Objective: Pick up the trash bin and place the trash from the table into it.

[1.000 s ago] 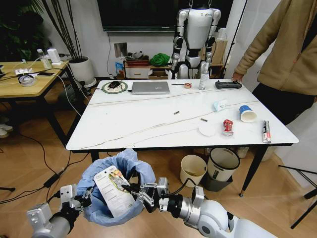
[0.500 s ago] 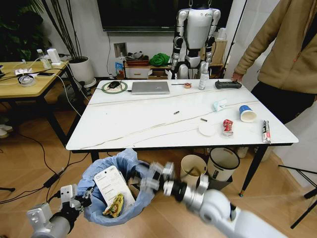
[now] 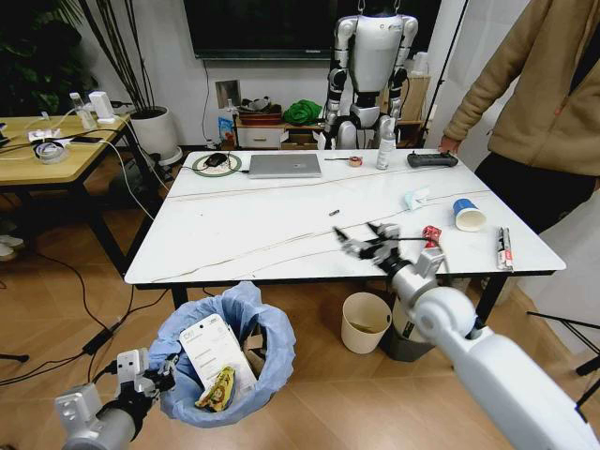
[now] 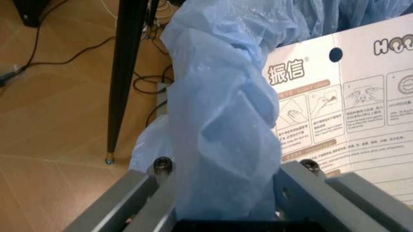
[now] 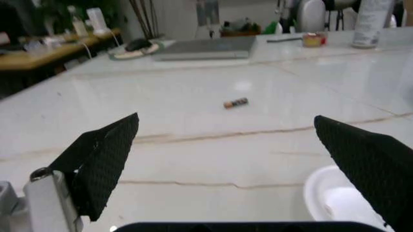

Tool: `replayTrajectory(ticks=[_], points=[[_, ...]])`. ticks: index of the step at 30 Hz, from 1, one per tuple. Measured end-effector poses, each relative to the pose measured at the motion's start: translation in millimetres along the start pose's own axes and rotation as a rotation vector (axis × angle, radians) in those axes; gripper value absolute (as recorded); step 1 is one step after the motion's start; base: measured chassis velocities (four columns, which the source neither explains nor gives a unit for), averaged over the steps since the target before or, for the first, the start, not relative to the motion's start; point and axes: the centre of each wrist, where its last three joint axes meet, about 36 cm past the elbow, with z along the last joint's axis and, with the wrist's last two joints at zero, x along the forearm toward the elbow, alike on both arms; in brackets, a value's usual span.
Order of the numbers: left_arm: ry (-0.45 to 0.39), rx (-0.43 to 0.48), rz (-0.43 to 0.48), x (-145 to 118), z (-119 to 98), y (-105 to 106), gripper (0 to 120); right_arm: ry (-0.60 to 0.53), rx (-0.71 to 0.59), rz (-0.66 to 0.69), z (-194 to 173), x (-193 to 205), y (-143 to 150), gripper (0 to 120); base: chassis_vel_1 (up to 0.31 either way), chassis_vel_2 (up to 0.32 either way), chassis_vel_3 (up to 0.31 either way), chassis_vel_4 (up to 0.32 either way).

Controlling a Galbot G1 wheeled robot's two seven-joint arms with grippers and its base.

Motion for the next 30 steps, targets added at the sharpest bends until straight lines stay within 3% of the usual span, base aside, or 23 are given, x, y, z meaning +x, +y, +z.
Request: replayTrajectory(ticks=[9, 30], points=[[-0.002, 0.000, 0.001, 0, 0, 0, 0, 0.157, 0.035, 0.008, 4, -15, -20, 100, 0.000, 0.000, 0.000, 0.000], [-0.011, -0.002, 0.002, 3, -1, 0, 0, 0.224, 0.055, 0.045, 22, -32, -53, 98, 0.000, 0.000, 0.000, 0.000]])
